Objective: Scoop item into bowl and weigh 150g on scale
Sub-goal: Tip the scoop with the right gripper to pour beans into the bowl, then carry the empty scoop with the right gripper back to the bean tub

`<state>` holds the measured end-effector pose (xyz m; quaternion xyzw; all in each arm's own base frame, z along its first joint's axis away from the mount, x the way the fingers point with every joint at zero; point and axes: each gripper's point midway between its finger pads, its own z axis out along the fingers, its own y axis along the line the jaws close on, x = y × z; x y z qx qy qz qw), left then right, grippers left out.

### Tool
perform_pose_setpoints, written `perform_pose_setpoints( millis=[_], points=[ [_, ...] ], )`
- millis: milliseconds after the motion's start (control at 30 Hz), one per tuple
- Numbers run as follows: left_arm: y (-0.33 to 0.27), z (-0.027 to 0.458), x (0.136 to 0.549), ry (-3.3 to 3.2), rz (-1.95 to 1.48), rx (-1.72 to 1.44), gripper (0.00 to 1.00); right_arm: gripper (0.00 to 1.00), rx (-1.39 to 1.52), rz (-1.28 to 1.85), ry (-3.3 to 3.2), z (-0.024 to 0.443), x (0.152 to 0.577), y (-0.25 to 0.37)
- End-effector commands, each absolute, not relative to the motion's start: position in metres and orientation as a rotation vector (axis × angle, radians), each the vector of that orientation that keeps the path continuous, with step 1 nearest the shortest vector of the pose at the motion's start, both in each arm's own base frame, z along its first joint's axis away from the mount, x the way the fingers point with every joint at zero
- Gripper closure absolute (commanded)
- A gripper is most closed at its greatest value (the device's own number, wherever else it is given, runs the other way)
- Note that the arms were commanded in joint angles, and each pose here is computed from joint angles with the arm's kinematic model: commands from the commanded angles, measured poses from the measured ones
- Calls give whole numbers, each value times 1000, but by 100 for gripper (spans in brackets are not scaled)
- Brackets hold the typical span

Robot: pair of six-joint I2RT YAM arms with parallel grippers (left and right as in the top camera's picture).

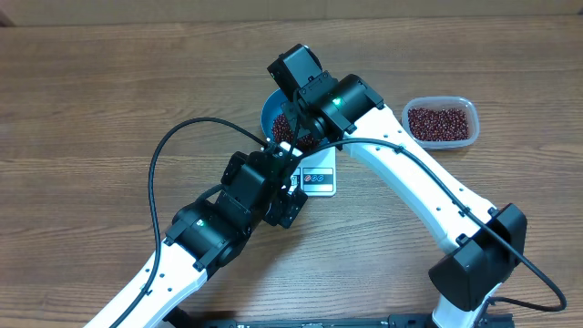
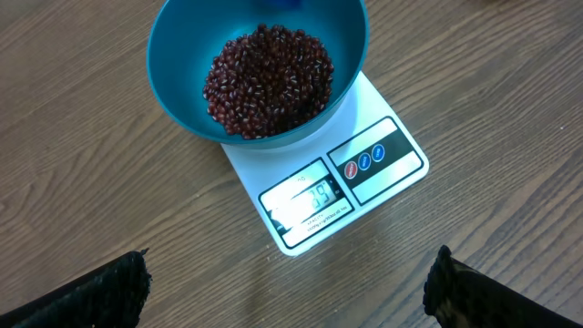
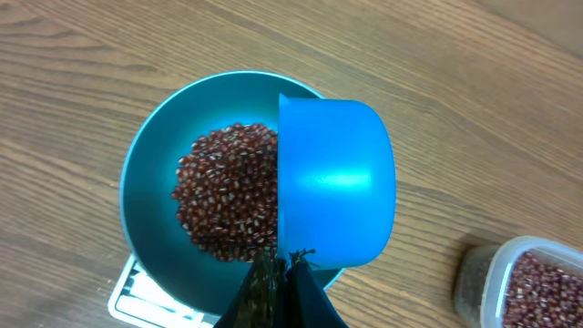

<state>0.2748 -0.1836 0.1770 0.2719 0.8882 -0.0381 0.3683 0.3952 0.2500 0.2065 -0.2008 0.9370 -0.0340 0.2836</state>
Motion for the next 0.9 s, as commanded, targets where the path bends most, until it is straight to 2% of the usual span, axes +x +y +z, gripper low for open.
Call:
perform_pose_setpoints(
  millis=[0,300,667,867],
  points=[
    [-181,177,274,2280,-92,683,0,96,-533,-13,2472,225,396,259],
    [-181,177,274,2280,-92,683,0,96,-495,62,2499,223,398,259],
    [-181,177,274,2280,-92,683,0,96,-449,359,2575,222,406,247],
    [-181,177,274,2280,-92,683,0,96,-425,472,2531,247,407,235]
  ],
)
